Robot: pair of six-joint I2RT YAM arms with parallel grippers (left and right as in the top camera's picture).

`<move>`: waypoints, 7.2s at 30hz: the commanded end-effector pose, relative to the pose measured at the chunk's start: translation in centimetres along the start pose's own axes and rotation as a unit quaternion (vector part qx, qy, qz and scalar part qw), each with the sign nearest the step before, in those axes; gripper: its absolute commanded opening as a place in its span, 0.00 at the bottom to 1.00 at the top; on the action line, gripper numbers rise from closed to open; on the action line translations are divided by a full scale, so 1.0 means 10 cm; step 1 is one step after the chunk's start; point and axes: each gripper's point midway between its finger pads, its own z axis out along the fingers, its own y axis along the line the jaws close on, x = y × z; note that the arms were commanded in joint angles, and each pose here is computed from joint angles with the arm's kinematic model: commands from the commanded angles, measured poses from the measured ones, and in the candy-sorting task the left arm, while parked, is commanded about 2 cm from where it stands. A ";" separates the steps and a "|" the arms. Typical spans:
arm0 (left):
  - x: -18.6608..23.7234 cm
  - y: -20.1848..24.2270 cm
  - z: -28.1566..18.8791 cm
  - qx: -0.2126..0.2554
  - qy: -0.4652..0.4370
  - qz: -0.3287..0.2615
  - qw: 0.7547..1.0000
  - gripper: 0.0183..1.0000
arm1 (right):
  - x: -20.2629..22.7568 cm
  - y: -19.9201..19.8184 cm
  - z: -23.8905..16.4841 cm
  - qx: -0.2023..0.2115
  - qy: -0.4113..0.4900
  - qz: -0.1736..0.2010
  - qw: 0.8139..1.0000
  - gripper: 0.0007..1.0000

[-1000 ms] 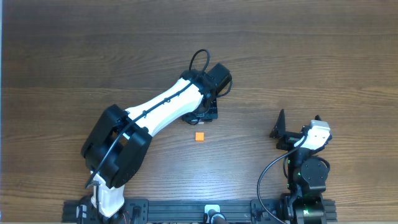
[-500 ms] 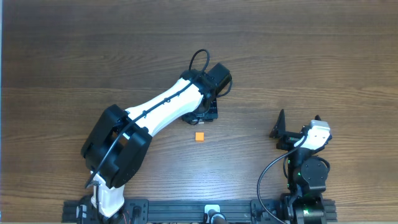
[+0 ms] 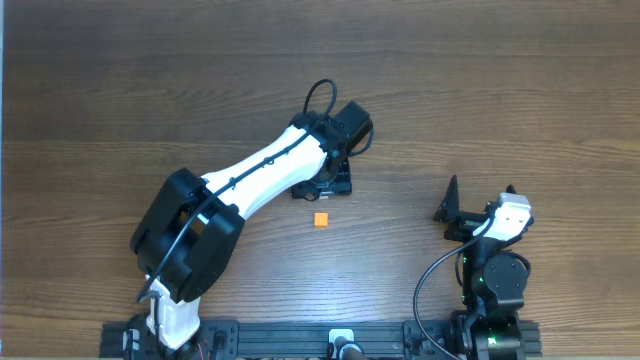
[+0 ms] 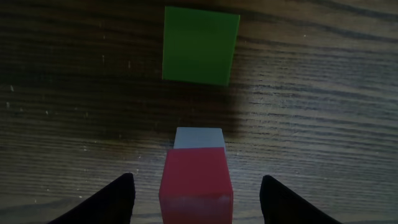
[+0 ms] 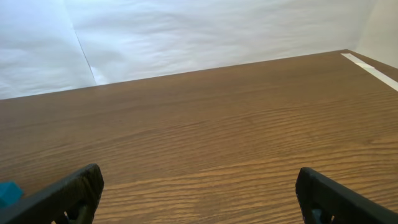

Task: Stack Cubes

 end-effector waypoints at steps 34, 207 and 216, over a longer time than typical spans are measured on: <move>0.64 0.02 0.09 0.013 -0.001 -0.008 1.000 0.64 | 0.01 -0.04 0.00 0.009 -0.002 -0.002 1.000 0.99; -0.08 -0.02 -0.23 0.040 0.014 -0.013 0.999 0.14 | 0.01 -0.04 0.00 0.009 -0.002 -0.002 1.000 0.99; -0.08 -0.03 -0.23 0.040 0.014 -0.013 0.999 0.18 | 0.01 -0.04 0.00 0.009 -0.002 -0.002 1.000 0.99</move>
